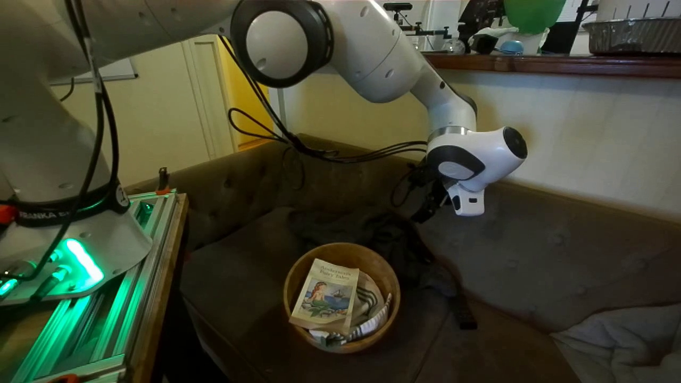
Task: Unfold the blanket
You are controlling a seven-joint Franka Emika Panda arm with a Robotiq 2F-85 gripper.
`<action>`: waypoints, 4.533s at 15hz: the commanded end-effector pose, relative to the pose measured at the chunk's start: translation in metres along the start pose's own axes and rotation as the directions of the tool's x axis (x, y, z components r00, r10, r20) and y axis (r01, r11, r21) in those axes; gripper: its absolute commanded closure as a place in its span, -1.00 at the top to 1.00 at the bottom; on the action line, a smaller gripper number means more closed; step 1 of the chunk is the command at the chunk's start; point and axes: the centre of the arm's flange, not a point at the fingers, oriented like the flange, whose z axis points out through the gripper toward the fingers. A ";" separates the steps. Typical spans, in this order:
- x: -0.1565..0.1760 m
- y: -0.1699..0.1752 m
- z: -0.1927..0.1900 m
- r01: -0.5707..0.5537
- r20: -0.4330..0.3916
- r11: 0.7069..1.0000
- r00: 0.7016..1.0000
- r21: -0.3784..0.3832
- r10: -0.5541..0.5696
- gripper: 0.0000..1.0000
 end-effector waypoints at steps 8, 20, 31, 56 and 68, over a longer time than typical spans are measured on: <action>0.035 -0.015 0.045 -0.292 -0.084 0.953 0.951 0.077 0.298 1.00; 0.086 -0.005 0.080 -0.411 -0.161 0.910 0.896 0.045 0.413 1.00; 0.036 0.019 0.069 -0.476 -0.179 0.856 0.841 0.203 0.510 1.00; 0.030 -0.017 0.159 -0.677 -0.207 0.687 0.656 0.262 0.726 1.00; 0.037 -0.019 0.160 -0.707 -0.207 0.667 0.634 0.235 0.745 -0.54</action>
